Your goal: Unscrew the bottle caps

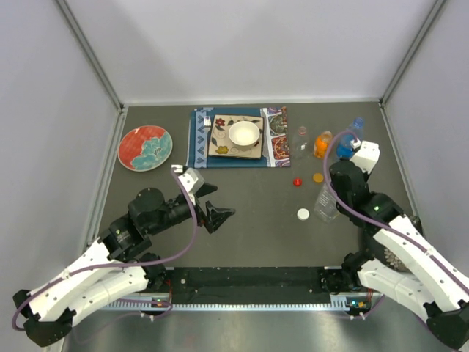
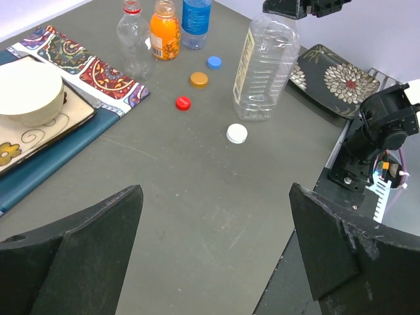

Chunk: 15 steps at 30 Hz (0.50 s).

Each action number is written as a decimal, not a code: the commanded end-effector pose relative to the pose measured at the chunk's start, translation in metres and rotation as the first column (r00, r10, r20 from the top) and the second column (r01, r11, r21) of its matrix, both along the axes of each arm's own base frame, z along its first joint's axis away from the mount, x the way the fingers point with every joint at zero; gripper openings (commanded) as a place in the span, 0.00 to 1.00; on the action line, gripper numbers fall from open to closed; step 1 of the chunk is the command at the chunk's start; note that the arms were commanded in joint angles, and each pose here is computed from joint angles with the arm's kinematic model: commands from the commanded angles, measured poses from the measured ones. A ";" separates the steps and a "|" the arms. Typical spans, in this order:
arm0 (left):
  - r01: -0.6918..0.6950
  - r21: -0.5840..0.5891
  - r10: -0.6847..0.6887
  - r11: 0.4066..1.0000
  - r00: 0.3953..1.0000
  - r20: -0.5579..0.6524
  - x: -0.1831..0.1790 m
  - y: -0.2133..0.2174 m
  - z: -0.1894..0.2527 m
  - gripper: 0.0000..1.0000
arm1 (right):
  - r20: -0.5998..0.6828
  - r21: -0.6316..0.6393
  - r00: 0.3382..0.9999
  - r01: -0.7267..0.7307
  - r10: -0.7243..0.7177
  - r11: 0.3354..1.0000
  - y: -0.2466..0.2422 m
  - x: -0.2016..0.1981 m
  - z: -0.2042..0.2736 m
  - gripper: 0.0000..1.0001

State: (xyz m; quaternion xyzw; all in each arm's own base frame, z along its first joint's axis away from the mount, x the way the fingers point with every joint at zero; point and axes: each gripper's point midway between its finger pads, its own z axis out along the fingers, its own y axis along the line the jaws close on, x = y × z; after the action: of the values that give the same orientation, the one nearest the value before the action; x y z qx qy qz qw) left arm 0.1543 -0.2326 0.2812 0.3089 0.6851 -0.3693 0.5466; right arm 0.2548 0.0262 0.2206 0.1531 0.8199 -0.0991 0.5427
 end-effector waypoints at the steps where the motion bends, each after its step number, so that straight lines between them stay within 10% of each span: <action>1: -0.009 -0.029 0.010 1.000 1.000 0.018 0.002 0.000 0.007 0.99 | 0.004 0.025 1.000 -0.016 0.016 1.000 0.005 0.004 -0.005 0.26; 15: 0.006 -0.014 -0.006 1.000 1.000 0.005 0.003 -0.005 0.003 0.99 | 0.015 0.087 0.996 -0.092 0.092 0.992 0.014 -0.006 -0.004 0.56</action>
State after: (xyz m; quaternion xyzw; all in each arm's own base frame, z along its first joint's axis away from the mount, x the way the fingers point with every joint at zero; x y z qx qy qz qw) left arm 0.1563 -0.2346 0.2753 0.3090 0.6922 -0.3660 0.5399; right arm 0.2512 0.0377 0.2153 0.1397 0.8257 -0.0545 0.5438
